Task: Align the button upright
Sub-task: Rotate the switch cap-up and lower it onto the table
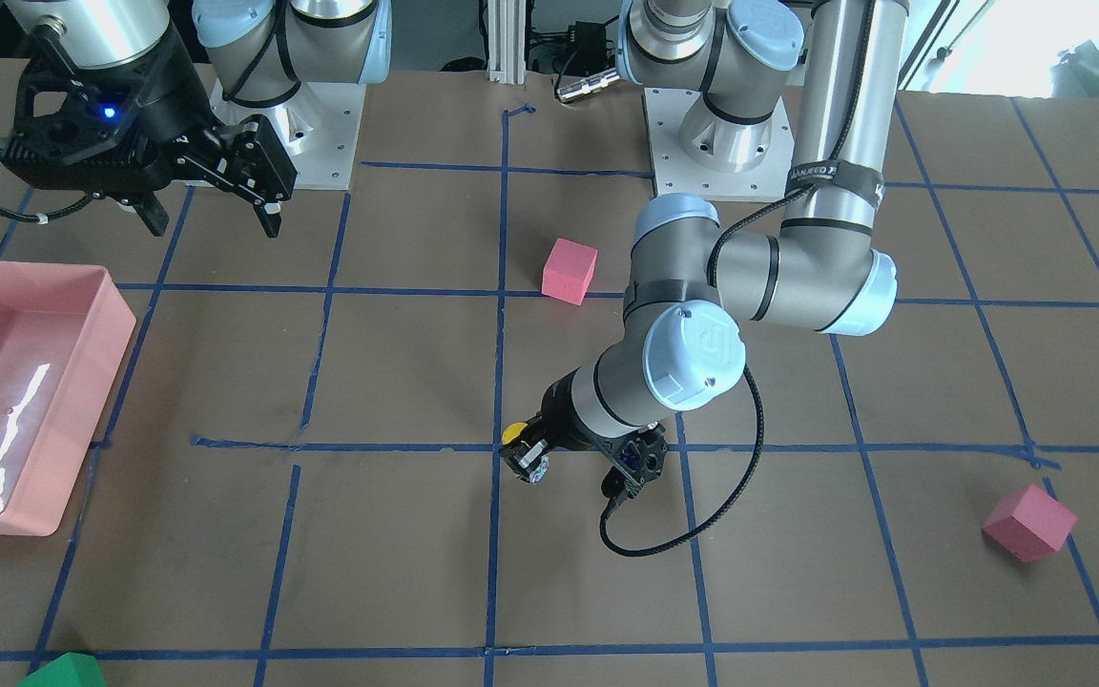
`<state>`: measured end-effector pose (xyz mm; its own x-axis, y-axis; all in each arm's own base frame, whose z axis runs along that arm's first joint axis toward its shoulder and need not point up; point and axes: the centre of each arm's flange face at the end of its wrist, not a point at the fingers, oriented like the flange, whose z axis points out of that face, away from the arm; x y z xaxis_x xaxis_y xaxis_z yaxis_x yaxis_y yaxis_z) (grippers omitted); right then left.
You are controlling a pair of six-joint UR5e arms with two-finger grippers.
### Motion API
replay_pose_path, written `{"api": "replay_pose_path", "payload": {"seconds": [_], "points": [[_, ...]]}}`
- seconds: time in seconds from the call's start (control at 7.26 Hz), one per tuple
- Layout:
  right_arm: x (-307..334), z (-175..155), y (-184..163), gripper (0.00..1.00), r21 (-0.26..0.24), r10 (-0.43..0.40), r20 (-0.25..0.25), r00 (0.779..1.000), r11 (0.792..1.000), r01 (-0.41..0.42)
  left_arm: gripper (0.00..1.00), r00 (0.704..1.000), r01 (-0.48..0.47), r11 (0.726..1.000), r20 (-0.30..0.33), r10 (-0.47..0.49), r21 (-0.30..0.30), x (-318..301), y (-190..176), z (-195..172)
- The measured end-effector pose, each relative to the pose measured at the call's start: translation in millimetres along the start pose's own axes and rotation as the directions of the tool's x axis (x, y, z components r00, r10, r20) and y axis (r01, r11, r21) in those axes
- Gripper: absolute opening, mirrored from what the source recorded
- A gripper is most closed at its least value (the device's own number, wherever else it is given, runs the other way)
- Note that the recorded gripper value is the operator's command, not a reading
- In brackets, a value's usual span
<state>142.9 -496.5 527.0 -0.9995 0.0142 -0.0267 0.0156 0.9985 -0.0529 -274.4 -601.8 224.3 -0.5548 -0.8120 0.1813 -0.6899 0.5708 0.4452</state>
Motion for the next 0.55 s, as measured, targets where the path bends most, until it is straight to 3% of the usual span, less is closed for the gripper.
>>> {"api": "replay_pose_path", "payload": {"seconds": [0.28, 0.55], "points": [[0.0, 0.0, 0.0, 1.0, 0.0, 0.0, 0.0, 1.0, 1.0, 0.0, 0.0, 0.993, 0.102, 0.988, -0.051, -0.108, -0.116, 1.1, -10.7, -0.8], [0.1, 0.0, 0.0, 1.0, 0.0, 0.0, -0.001, 1.0, 1.0, 0.0, 0.0, 0.977, 0.166, 0.957, -0.093, -0.193, -0.238, -5.9, -20.7, -5.3]]}}
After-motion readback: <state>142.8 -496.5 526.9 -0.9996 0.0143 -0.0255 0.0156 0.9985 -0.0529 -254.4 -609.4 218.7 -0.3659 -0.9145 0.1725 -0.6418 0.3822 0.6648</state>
